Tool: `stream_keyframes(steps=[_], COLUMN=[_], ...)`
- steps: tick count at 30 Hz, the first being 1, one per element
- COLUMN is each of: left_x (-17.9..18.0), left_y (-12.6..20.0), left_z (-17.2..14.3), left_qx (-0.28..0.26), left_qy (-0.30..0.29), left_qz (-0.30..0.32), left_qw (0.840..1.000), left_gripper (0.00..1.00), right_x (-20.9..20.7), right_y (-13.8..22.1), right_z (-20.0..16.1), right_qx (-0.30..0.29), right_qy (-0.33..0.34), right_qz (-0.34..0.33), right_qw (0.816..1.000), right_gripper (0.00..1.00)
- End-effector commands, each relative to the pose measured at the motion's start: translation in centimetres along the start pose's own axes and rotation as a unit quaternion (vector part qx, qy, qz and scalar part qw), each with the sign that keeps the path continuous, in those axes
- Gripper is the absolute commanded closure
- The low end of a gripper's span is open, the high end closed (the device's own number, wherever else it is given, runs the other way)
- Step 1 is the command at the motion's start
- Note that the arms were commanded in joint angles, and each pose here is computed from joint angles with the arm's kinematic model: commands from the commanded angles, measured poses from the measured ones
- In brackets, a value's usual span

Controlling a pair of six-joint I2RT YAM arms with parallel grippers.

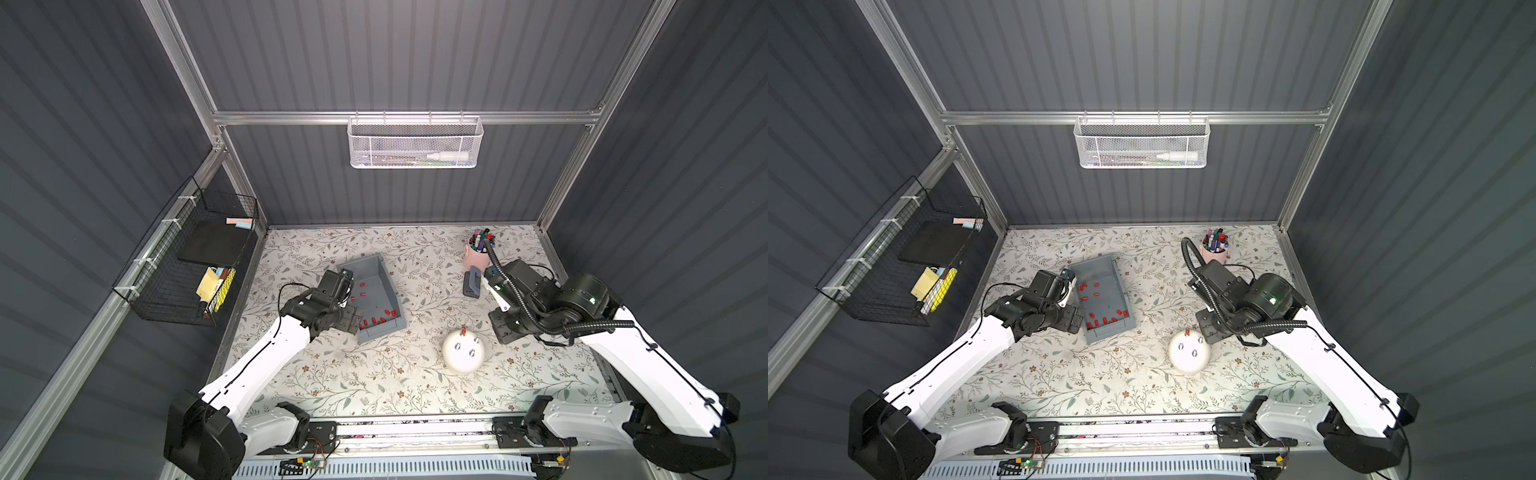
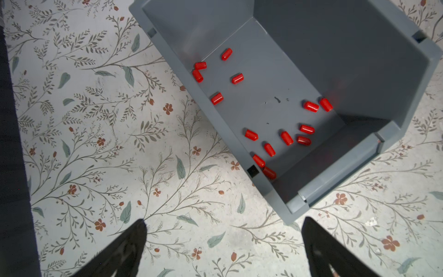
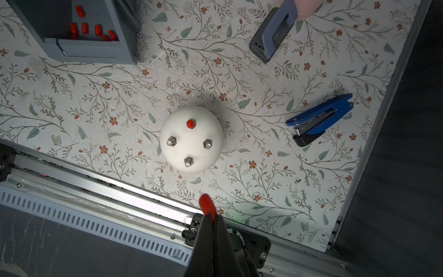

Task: Cover the protruding screws with screw protection sleeves
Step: Attach the screw protection sleeve to the screw.

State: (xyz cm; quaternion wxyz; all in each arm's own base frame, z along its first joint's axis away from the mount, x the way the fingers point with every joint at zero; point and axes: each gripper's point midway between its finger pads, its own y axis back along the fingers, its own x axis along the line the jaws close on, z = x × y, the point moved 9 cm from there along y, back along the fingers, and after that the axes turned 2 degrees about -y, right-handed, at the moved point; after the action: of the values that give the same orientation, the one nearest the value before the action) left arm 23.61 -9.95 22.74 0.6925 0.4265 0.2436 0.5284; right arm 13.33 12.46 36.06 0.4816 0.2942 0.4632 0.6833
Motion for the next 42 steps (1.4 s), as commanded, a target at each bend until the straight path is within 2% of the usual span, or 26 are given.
stream_keyframes(steps=[1,10,15,20,25,29,36,42], left_x=[-0.2,-0.5,-0.5,-0.5,-1.3,-2.2,-2.3,-2.0], left_y=[0.3,0.7,1.2,0.7,1.0,1.0,1.3,1.4], left_z=[-0.3,-0.4,-0.5,-0.6,-0.5,-0.6,-0.6,-0.7], left_qx=[0.015,0.016,0.013,0.019,0.02,0.014,0.007,0.003], left_qy=[0.012,-0.032,-0.052,-0.066,-0.088,-0.115,-0.125,-0.133], left_qz=[-0.012,-0.03,-0.033,-0.029,-0.042,-0.055,-0.061,-0.046], left_qw=[1.0,0.999,0.998,0.997,0.995,0.992,0.99,0.99], left_gripper=[0.01,0.01,0.01,0.01,0.0,0.0,0.01,0.01], right_x=[-0.1,0.8,1.6,1.9,2.0,1.8,2.9,2.8], right_y=[0.3,-1.4,-2.4,-4.4,-6.7,-7.6,-8.9,-10.3], right_z=[-0.2,0.8,1.4,0.4,-2.2,-3.1,-2.8,-2.9], right_qx=[0.013,0.049,0.031,0.071,0.122,0.132,0.147,0.174], right_qy=[-0.009,0.007,-0.007,-0.031,-0.053,-0.056,-0.038,-0.036], right_qz=[-0.007,-0.022,0.003,-0.003,0.008,0.006,0.036,-0.004], right_qw=[1.0,0.999,0.999,0.997,0.991,0.99,0.988,0.984], right_gripper=[1.0,1.0,1.0,1.0,1.0,1.0,1.0,1.0])
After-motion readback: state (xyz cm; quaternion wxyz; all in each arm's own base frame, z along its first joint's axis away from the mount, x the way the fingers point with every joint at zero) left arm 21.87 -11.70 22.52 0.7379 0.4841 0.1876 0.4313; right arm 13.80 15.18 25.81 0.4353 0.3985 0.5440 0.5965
